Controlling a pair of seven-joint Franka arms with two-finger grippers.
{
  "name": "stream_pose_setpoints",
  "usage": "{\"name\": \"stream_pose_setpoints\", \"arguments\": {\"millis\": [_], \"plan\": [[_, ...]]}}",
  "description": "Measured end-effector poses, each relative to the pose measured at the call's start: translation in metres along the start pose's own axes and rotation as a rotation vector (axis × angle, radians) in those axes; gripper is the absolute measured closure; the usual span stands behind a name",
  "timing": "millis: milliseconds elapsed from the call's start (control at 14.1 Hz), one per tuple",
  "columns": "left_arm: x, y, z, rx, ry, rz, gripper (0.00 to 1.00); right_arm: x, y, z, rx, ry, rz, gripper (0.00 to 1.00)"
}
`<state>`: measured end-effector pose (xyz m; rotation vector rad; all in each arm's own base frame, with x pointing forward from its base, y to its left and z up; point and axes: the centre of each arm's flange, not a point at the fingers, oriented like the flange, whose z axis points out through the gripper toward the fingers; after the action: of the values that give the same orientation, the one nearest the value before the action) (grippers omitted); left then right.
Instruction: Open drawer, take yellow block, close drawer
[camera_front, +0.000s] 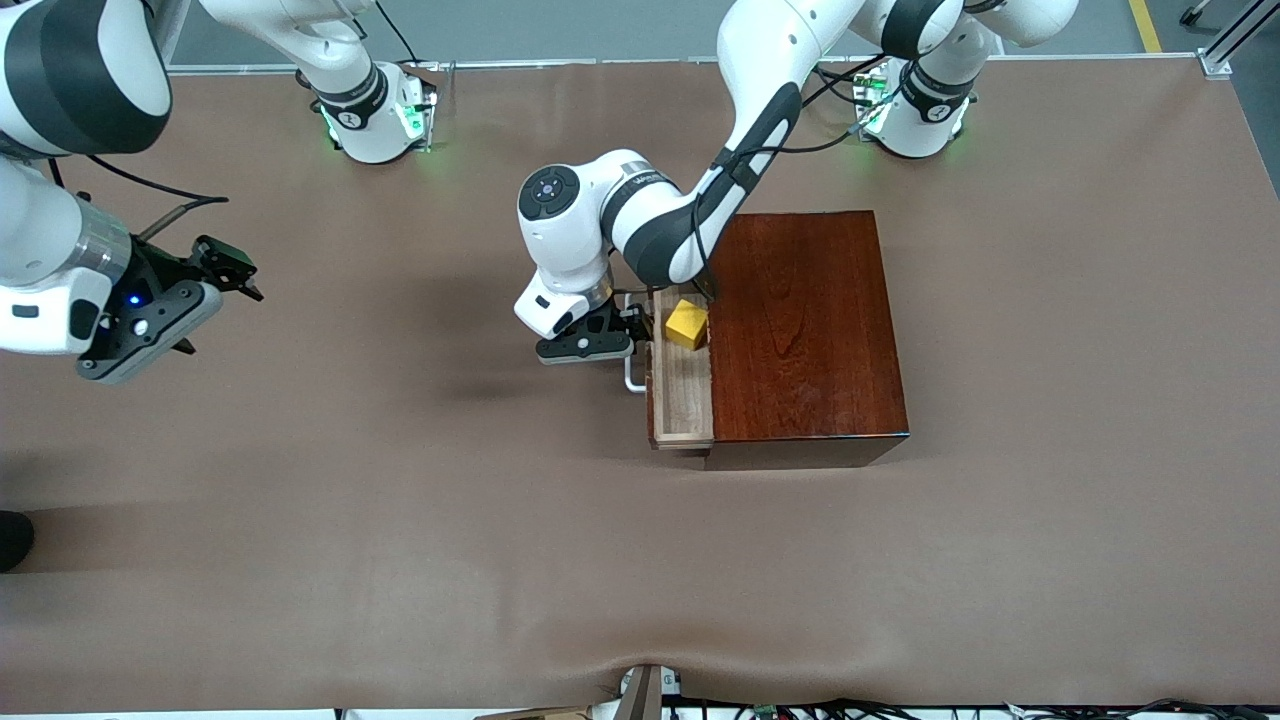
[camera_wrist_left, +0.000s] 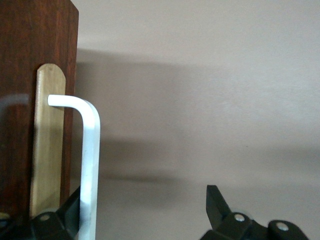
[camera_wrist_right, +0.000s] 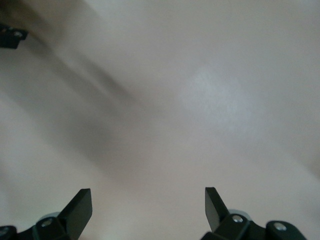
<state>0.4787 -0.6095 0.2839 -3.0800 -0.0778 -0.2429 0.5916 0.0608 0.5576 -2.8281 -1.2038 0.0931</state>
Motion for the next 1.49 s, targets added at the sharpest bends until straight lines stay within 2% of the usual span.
{"name": "stream_pose_setpoints", "arguments": {"millis": [639,1065,1491], "plan": [[-0.006,0.010,-0.005,-0.053,0.013,0.008,0.00,0.062,-0.029,0.029,-0.067,0.046,-0.493,0.00],[-0.008,0.011,-0.011,-0.039,-0.001,0.007,0.00,0.082,-0.040,0.039,-0.091,0.057,-0.634,0.00],[-0.006,0.004,-0.060,-0.017,-0.028,-0.006,0.00,0.096,-0.049,0.049,-0.100,0.060,-0.685,0.00]]}}
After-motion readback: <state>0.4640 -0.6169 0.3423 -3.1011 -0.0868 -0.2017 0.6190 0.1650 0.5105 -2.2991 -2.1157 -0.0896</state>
